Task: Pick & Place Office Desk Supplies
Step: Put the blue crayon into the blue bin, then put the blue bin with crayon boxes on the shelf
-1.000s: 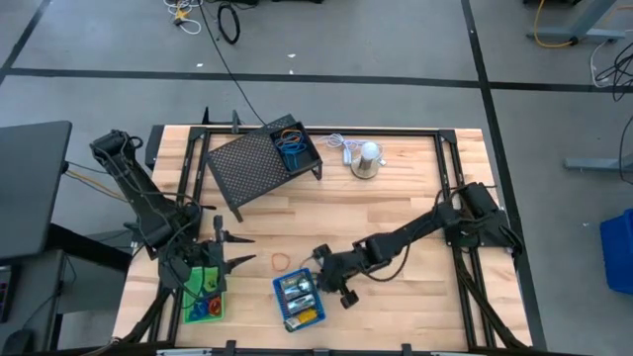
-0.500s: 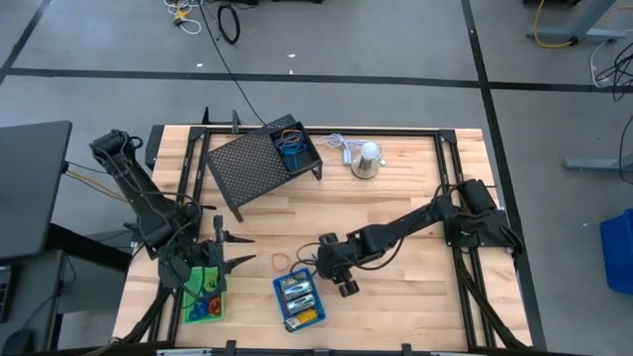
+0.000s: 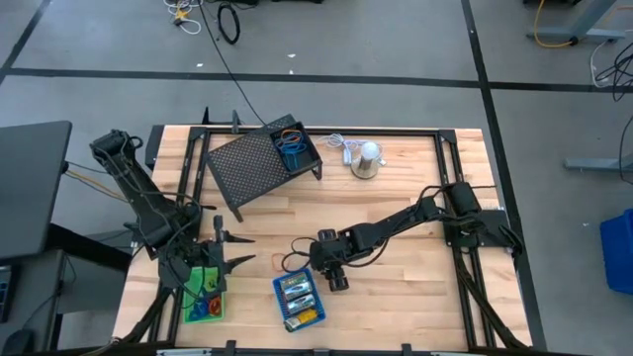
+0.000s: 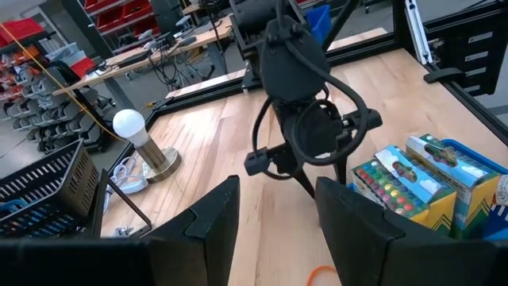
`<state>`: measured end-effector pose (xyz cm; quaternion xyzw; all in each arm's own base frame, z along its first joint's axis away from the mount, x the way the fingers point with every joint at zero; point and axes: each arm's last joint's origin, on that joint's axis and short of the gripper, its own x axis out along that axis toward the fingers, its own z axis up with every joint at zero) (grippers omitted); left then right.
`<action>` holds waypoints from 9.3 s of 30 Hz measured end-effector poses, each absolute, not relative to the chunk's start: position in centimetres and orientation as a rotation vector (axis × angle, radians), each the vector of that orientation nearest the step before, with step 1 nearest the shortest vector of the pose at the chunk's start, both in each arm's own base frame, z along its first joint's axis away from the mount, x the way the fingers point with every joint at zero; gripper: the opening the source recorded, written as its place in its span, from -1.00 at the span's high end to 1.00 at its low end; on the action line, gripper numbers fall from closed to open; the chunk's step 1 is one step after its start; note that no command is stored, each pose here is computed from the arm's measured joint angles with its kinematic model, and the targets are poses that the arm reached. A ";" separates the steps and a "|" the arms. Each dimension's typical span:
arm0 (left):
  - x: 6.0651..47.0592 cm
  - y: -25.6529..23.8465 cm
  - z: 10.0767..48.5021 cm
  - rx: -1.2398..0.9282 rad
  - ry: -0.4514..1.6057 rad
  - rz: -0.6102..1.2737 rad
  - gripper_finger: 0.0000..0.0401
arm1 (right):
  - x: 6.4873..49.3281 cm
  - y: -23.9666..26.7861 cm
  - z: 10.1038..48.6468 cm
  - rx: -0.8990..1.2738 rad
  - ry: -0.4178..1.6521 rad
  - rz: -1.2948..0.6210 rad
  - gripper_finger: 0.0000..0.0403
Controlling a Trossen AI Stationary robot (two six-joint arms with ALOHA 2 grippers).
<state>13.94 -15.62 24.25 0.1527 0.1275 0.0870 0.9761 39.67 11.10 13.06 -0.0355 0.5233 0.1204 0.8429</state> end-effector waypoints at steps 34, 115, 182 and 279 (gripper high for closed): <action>13.9 -15.6 24.2 0.308 0.261 0.175 0.14 | 36.3 16.7 18.1 -0.445 1.160 0.005 0.95; 13.9 -15.7 24.1 0.308 0.281 0.124 0.14 | 38.0 26.8 20.4 -0.366 0.835 0.469 0.05; 13.8 -15.5 23.8 0.304 0.294 0.145 0.14 | 39.4 25.3 15.9 -0.670 0.963 0.176 0.98; 7.9 -18.6 28.5 0.264 0.082 0.109 0.14 | 49.0 -5.4 31.0 -0.926 0.778 0.285 0.99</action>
